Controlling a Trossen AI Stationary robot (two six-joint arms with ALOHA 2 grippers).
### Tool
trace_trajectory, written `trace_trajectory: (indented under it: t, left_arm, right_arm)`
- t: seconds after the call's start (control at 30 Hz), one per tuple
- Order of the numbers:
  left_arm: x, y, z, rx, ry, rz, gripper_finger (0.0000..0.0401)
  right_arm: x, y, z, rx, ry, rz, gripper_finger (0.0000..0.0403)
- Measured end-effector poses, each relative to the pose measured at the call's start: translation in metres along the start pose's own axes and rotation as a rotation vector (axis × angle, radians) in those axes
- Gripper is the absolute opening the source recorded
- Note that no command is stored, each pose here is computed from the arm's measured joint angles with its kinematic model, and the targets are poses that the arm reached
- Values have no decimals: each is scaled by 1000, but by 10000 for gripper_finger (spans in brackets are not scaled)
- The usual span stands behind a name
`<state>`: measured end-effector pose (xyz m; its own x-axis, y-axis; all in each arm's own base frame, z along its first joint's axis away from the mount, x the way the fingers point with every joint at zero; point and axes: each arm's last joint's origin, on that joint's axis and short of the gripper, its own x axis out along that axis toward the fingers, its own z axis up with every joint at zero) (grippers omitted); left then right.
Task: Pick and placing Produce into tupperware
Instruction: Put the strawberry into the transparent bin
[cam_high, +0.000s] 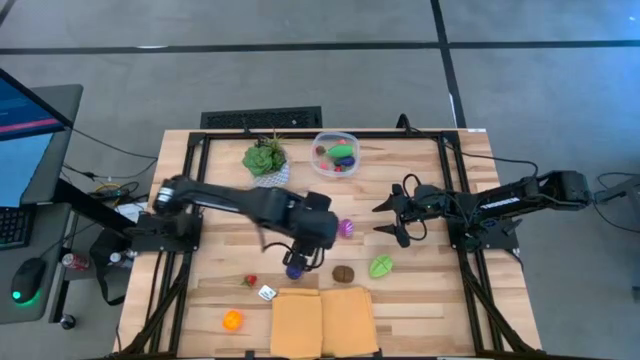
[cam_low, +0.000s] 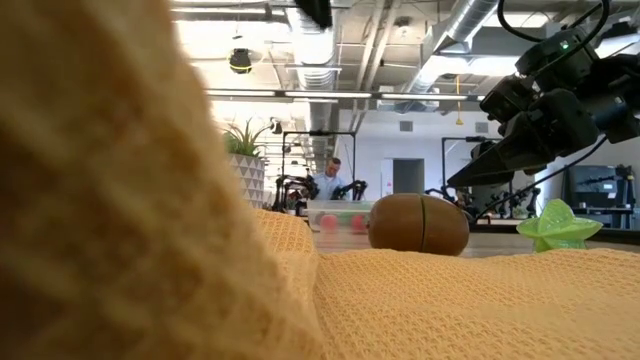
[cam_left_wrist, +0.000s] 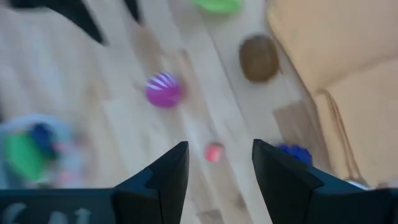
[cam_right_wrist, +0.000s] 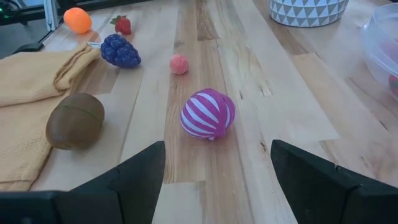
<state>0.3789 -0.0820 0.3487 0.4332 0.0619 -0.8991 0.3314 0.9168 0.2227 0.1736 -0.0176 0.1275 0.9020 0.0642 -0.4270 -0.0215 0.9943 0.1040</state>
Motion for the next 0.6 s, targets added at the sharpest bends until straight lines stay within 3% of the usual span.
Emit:
trace_trajectory:
  t: [0.1,0.27,0.6]
  left_arm:
    - [-25,-11,-5,-12,-81,97,169]
    - [-43,-30,-30,-45,-180,192,169]
    - [-9,-50,-115,-192,-438,217,169]
  right_arm:
    - [0,0,0,0,0,0,315]
    - [0,0,1,1,-13,0,315]
    - [0,0,5,0,-50,2,315]
